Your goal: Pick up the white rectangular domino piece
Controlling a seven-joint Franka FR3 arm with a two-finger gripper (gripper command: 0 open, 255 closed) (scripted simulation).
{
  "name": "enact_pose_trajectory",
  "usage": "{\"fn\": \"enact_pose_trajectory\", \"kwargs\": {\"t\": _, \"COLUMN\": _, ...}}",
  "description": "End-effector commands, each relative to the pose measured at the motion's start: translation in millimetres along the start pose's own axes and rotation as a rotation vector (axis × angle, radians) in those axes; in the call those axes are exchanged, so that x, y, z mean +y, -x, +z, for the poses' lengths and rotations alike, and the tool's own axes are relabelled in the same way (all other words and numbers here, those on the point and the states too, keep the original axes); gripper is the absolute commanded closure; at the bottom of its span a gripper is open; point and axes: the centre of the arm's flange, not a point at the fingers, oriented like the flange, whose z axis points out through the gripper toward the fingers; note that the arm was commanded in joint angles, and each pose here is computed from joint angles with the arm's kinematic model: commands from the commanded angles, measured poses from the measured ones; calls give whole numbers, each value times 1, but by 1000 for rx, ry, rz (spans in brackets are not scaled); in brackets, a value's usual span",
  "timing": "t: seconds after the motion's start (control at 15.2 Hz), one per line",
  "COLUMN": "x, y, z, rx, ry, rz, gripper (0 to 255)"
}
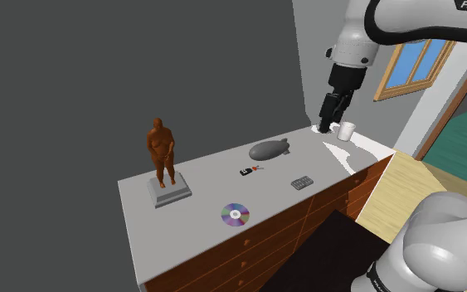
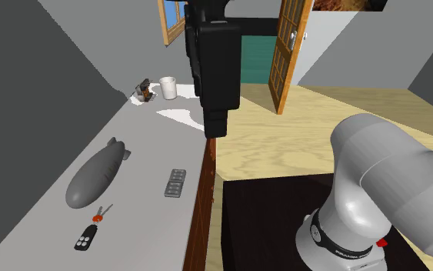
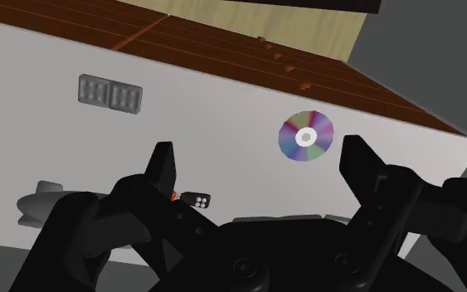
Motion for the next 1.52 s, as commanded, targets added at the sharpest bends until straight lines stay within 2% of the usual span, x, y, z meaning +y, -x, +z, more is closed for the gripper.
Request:
{"fn": "enact_pose_trajectory", "kwargs": {"t": 0.0, "x": 0, "y": 0, "z": 0, "rx": 0, "ry": 0, "rz": 0, "gripper": 0}}
{"fn": "enact_pose_trajectory", "kwargs": {"t": 0.73, "x": 79, "y": 3, "z": 120, "rx": 1, "ry": 19, "rz": -403, "gripper": 0}}
{"fn": "enact_pose_trajectory", "kwargs": {"t": 1.45, "x": 155, "y": -26, "z": 238, "rx": 1, "ry": 38, "rz": -807, "gripper": 0}}
